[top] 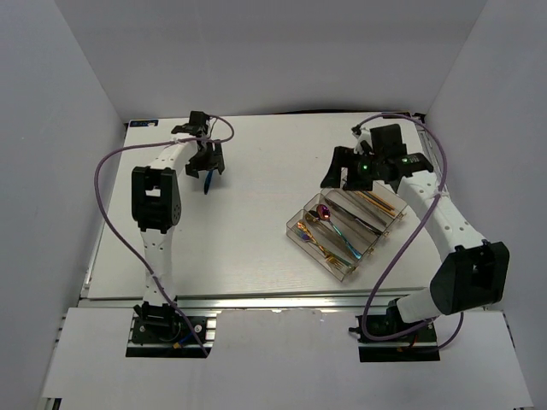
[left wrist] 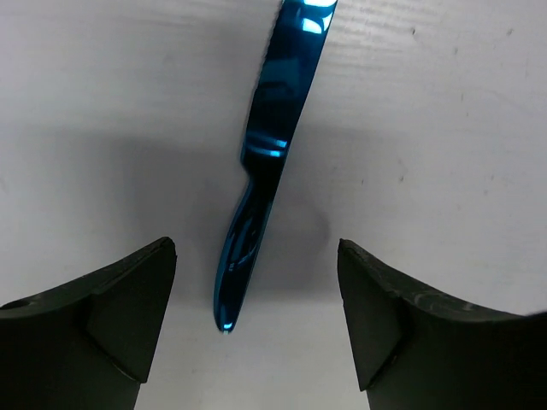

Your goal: Sort the eating utensils into containers

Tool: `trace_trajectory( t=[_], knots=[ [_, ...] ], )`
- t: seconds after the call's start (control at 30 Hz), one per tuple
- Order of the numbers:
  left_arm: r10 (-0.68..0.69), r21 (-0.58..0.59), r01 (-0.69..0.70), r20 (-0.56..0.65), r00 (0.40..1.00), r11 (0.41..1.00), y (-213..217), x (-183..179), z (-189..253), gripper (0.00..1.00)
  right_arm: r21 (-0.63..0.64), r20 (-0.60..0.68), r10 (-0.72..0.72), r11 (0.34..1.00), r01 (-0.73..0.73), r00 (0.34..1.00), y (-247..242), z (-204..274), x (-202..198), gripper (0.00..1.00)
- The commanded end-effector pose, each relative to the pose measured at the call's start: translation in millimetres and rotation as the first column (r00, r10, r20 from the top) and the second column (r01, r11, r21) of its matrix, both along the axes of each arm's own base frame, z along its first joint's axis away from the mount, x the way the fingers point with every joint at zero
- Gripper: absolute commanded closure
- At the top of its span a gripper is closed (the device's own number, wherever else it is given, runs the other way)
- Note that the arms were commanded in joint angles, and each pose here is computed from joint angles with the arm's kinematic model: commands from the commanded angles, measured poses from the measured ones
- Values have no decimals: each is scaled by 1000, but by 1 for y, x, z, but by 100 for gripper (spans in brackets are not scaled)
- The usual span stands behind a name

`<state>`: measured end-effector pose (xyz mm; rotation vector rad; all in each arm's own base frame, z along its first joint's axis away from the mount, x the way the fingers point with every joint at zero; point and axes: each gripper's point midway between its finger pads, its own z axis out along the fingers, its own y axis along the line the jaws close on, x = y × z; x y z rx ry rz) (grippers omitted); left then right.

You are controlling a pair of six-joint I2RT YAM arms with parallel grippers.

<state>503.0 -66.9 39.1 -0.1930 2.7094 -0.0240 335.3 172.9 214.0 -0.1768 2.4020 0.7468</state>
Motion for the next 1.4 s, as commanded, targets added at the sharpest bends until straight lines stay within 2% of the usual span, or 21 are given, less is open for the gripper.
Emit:
trace_trajectory(
  t=[0.0, 0.1, 0.13, 0.17, 0.27, 0.43, 0.5, 0.53, 0.73, 1.0, 1.23, 1.33, 1.37],
  knots=[
    [-28, 24, 26, 60, 998, 999, -2, 21, 19, 15, 78, 12, 29, 996, -29, 1000, 12, 26, -25, 16],
    [-18, 42, 17, 9, 1000, 999, 1, 14, -1, 24, 40, 16, 21, 999, -21, 1000, 4, 29, -34, 16],
    [-19, 70, 20, -13, 1000, 997, 0, 9, -6, 34, 30, 23, 18, 999, -19, 1000, 2, 33, -36, 16],
    [-21, 94, 24, -25, 999, 995, 0, 5, -9, 37, 20, 34, 20, 1000, -21, 999, 0, 36, -37, 16],
    [-31, 153, 42, -72, 997, 987, -2, -17, -22, 38, 14, 47, 17, 1000, -17, 999, -2, 46, -36, 15],
    [-29, 129, 49, -154, 988, 990, -2, -55, -56, 39, 41, 67, 28, 999, -30, 997, 3, 59, -33, 15],
    [-36, 119, 60, -199, 979, 991, -3, -67, -67, 56, 48, 74, 31, 998, -34, 997, 4, 62, -32, 15],
    [-37, 116, 62, -210, 977, 991, -3, -70, -71, 58, 49, 73, 31, 998, -35, 997, 5, 62, -32, 15],
    [-36, 88, 59, -240, 970, 994, -5, -83, -83, 58, 61, 70, 44, 997, -48, 997, 7, 60, -34, 15],
    [0, 64, 18, -272, 962, 998, -10, -87, -92, 51, 77, 57, 53, 995, -58, 997, 10, 56, -37, 15],
    [31, 39, -21, -282, 959, 999, -15, -90, -99, 62, 79, 69, 53, 995, -59, 996, 9, 59, -39, 14],
    [36, 13, -34, -299, 954, 999, -19, -98, -106, 73, 76, 76, 54, 995, -60, 996, 8, 62, -39, 14],
    [38, 7, -37, -305, 952, 999, -20, -100, -108, 83, 75, 81, 56, 995, -62, 995, 8, 64, -39, 14]
  ],
)
